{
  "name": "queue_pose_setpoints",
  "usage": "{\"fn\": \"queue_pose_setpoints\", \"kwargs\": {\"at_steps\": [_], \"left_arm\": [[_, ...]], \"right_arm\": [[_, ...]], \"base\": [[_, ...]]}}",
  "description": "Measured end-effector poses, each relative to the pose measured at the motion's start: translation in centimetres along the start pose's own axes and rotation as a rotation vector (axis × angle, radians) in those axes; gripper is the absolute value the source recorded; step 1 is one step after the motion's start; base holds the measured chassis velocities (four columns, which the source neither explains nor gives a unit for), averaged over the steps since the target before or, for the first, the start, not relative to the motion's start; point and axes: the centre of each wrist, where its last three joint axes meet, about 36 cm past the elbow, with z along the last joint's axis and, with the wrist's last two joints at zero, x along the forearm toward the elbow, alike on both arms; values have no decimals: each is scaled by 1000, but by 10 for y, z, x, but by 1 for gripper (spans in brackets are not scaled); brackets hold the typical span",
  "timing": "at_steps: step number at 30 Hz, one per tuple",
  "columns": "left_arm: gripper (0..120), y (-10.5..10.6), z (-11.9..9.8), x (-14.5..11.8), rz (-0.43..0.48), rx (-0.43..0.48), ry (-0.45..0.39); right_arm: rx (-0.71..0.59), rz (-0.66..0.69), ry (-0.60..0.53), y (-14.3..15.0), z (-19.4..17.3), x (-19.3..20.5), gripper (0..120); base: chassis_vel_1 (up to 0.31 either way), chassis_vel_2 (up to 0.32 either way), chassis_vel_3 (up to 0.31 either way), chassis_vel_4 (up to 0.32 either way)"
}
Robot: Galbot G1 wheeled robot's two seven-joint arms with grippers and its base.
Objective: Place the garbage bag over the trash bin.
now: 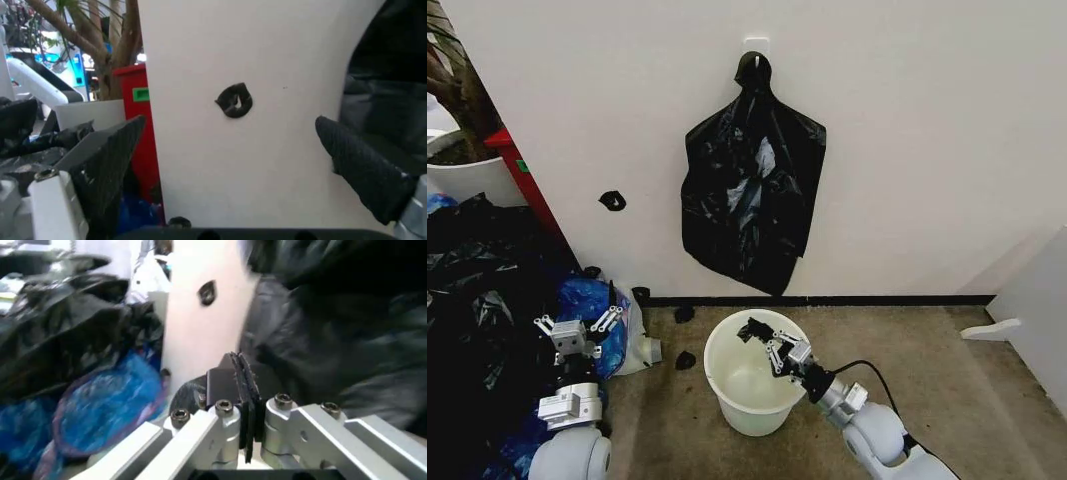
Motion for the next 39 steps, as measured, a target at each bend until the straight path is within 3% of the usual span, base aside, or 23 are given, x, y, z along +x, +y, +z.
{"fn": "queue_pose_setpoints", "kwargs": {"at_steps": [3, 5, 7, 11, 15, 19, 31, 39], "left_arm": [[100, -1, 2, -2, 0, 2, 1], [100, -1, 4, -3, -1, 2, 2], [100, -1, 4, -3, -1, 2, 2], [100, -1, 7, -4, -2, 3, 6], [100, -1, 8, -5, -3, 3, 7], [100, -1, 9, -6, -3, 2, 7], [100, -2, 13, -8, -3, -1, 11], [100, 1, 12, -10, -12, -2, 5]], "right_arm": [[-2, 34, -23, -7, -7, -4, 0], [-2, 49, -36, -12, -11, -6, 10], [-2, 49, -36, -12, -11, -6, 10], [-121, 234, -89, -16, -43, -32, 31], [-207, 376, -104, -22, -70, -53, 43], [-203, 480, -105, -43, -89, -72, 59], [-251, 421, -138, -60, -92, -101, 98], [-243, 345, -132, -53, -84, -128, 96]], "base": [[0, 0, 0, 0], [0, 0, 0, 0], [0, 0, 0, 0], [0, 0, 0, 0], [0, 0, 0, 0], [0, 0, 0, 0], [0, 0, 0, 0], [0, 0, 0, 0]]}}
